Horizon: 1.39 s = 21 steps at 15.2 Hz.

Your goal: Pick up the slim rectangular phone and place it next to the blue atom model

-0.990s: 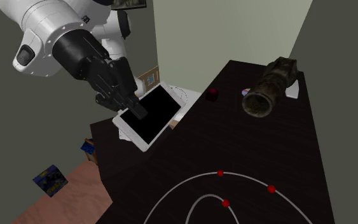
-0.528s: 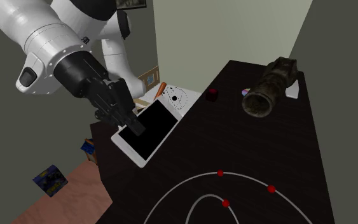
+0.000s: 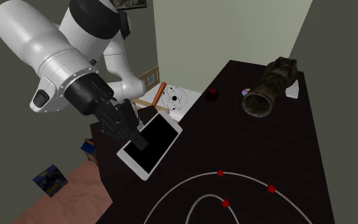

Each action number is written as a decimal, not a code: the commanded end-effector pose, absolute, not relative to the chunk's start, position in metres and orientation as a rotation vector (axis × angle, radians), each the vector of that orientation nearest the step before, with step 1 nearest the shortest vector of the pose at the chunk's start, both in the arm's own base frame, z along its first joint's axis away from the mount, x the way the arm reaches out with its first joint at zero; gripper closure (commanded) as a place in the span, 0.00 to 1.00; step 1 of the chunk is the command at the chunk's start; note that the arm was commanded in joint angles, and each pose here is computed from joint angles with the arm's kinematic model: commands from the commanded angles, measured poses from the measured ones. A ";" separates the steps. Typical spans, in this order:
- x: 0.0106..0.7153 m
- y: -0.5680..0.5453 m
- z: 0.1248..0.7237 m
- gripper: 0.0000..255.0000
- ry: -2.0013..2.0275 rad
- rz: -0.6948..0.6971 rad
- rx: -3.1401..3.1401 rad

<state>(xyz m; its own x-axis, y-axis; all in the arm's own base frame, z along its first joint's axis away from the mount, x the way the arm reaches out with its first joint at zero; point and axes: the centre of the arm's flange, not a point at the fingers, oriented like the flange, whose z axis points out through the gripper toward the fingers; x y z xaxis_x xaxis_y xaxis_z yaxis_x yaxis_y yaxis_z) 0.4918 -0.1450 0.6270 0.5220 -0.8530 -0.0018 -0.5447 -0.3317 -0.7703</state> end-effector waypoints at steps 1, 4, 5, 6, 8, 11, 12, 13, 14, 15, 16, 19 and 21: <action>0.491 -0.144 0.615 1.00 1.135 -0.532 -2.023; 0.491 -0.144 0.599 1.00 1.135 -0.532 -2.023; 0.491 -0.144 0.594 1.00 1.135 -0.532 -2.023; 0.491 -0.144 0.589 1.00 1.135 -0.532 -2.023; 0.491 -0.144 0.578 1.00 1.135 -0.532 -2.023; 0.491 -0.144 0.562 1.00 1.135 -0.532 -2.023; 0.491 -0.144 0.557 1.00 1.135 -0.532 -2.023; 0.491 -0.144 0.552 1.00 1.135 -0.532 -2.023; 0.491 -0.144 0.546 1.00 1.135 -0.532 -2.023; 0.491 -0.144 0.541 1.00 1.135 -0.532 -2.023; 0.491 -0.144 0.536 1.00 1.135 -0.532 -2.023; 0.491 -0.144 0.528 1.00 1.135 -0.532 -2.023; 0.491 -0.144 0.528 1.00 1.135 -0.532 -2.023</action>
<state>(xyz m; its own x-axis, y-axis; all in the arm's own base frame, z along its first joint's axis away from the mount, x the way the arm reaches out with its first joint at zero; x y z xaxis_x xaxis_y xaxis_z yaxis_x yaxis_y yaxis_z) 0.4908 -0.1444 0.5289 0.5218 -0.8531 -0.0017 -0.5447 -0.3317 -0.7703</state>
